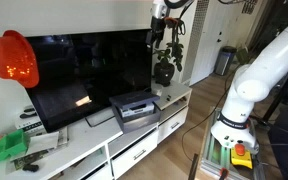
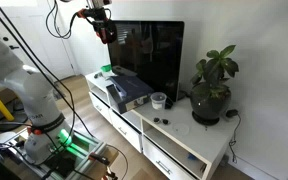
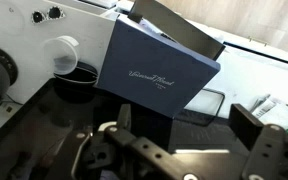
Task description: Pick up the clear cup and move it to the front left side of the tv stand
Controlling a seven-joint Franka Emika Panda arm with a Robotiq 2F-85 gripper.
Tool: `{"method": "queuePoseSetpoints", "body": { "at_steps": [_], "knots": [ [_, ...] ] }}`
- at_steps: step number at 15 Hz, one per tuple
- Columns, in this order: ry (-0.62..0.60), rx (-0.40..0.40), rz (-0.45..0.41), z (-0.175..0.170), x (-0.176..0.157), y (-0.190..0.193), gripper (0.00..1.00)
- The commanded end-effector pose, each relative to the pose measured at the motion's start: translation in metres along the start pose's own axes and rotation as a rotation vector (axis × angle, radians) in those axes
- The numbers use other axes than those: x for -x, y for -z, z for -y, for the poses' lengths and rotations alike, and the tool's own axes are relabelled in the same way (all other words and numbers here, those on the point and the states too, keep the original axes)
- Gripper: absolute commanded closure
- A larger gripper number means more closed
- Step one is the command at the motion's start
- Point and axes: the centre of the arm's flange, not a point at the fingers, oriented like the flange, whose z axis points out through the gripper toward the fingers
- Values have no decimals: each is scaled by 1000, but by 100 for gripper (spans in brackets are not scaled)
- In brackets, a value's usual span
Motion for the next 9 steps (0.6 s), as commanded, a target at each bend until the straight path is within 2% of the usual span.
{"method": "queuePoseSetpoints", "body": {
  "at_steps": [1, 9],
  "knots": [
    [0, 0, -1, 0, 0, 0, 0],
    [-9, -2, -14, -6, -1, -2, 0]
  ]
}}
